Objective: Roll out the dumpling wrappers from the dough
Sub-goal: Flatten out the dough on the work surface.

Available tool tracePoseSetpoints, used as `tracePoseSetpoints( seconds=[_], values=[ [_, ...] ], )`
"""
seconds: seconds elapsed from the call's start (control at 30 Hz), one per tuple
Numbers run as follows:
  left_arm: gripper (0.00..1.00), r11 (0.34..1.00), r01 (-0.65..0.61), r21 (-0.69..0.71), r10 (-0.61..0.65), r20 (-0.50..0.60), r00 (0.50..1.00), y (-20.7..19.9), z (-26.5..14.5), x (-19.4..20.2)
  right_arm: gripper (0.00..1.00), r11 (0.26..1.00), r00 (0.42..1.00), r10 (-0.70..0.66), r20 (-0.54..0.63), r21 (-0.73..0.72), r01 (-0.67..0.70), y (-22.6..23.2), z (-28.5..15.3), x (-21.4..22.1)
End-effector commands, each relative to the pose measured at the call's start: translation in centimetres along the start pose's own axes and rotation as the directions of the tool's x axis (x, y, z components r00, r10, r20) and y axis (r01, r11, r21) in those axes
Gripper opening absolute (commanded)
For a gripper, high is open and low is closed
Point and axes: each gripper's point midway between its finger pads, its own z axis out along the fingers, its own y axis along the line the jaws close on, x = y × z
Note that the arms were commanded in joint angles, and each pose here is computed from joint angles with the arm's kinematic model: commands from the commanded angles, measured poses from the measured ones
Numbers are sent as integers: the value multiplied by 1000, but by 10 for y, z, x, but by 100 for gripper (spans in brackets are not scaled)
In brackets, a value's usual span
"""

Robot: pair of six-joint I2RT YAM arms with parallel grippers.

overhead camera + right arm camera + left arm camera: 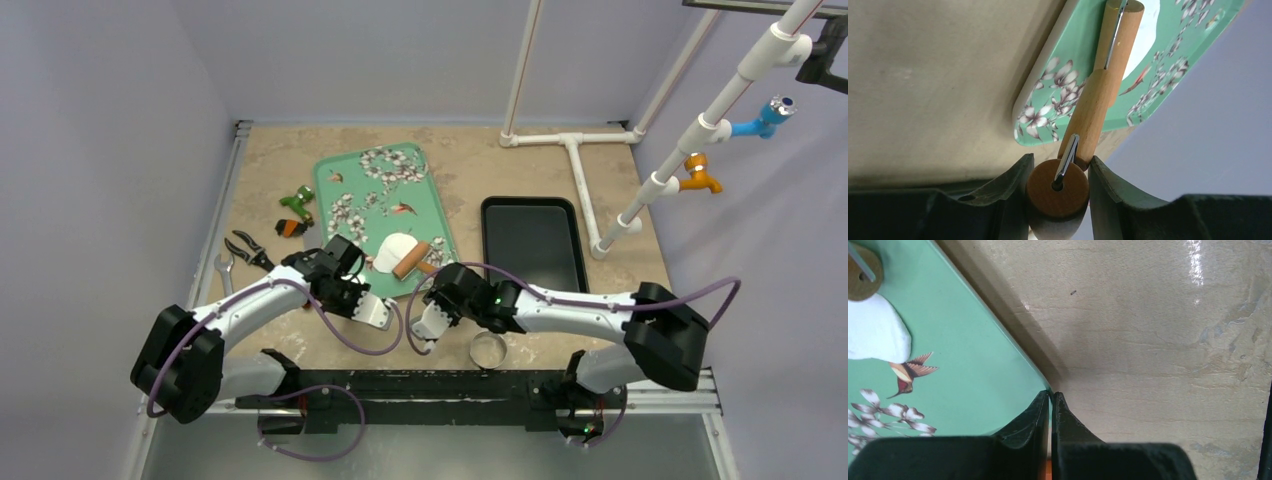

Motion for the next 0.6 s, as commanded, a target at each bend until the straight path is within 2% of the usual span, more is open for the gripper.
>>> tracePoseSetpoints(
  seconds=[0.0, 0.13, 0.27, 0.4, 0.57],
  values=[
    [0, 998, -25, 55, 22, 47, 999, -17, 8, -6, 0, 968, 995, -77, 69, -234, 91, 51, 13, -13],
    [0, 998, -33, 47, 30, 52, 998, -16, 8, -7, 0, 980, 999, -39, 19, -193, 42, 42, -16, 1],
    [0, 999, -30, 44, 27, 54, 998, -14, 9, -7, 0, 998, 998, 43, 39, 46, -44, -19, -44, 2],
    [0, 998, -24, 58, 20, 57, 998, -16, 9, -7, 0, 949, 996, 78, 51, 301, -90, -87, -56, 9],
    [0, 998, -11, 66, 7, 58, 998, -18, 8, -8, 0, 884, 994, 98, 38, 457, -105, -136, -43, 22]
  ],
)
